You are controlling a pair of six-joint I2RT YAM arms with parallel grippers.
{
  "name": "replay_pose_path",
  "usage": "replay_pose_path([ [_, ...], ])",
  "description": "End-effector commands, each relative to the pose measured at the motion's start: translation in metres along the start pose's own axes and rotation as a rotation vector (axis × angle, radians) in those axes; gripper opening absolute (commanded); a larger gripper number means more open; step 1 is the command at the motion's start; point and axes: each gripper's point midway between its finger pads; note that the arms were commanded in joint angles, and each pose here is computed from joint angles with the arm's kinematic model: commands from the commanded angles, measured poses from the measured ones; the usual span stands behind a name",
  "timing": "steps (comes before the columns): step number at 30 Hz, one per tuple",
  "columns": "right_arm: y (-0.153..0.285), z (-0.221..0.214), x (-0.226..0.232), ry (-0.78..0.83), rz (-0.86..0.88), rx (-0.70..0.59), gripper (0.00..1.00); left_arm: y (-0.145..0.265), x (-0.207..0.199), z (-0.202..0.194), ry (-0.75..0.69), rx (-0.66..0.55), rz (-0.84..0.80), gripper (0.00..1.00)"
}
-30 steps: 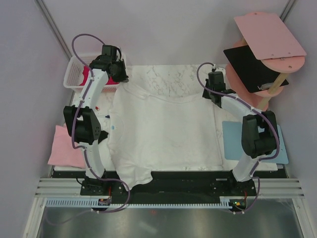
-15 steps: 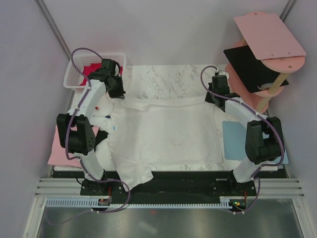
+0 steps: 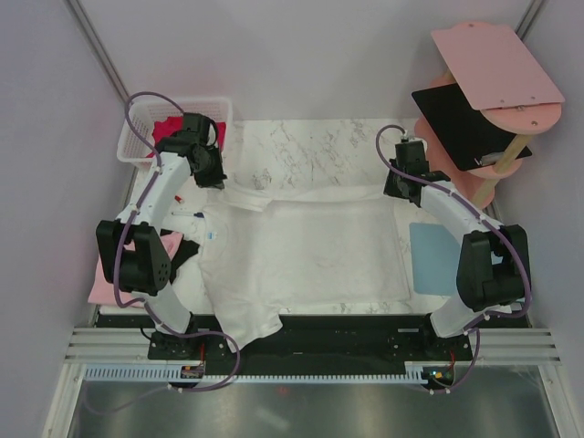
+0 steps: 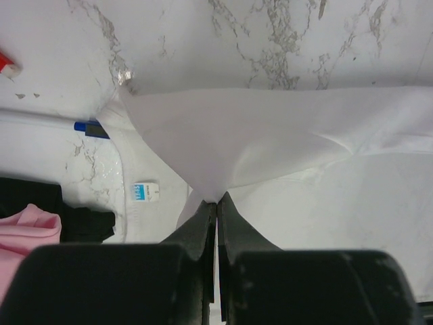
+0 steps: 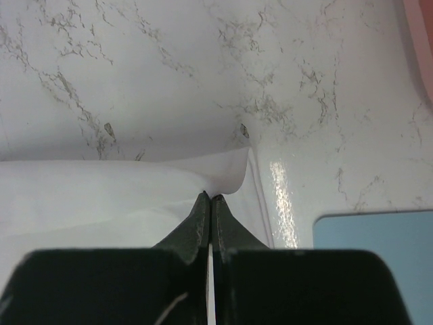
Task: Fold and stack the t-shirts
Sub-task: Fold the flattened tshirt in 1/3 of the way
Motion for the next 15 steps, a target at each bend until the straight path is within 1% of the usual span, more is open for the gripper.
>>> replay_pose_path([
  [1,0.006,-0.012,-0.01,0.014,-0.022,0.041,0.0,0.011,0.007,-0.019,-0.043,0.051,0.018,0.02],
  [10,-0.002,-0.04,-0.027,0.035,-0.073,0.131,0.0,0.015,0.004,-0.062,-0.048,0.157,-0.007,0.02],
  [15,-0.001,-0.051,-0.035,0.044,-0.096,0.162,0.0,0.024,-0.001,-0.076,-0.045,0.183,-0.041,0.02],
])
Point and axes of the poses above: each gripper's point midway between its finger pads, its own y axis back along the fingers, its own x axis along the line the jaws close on, z = x × y, and after that the axes turned 14 degrees about -y, right-handed
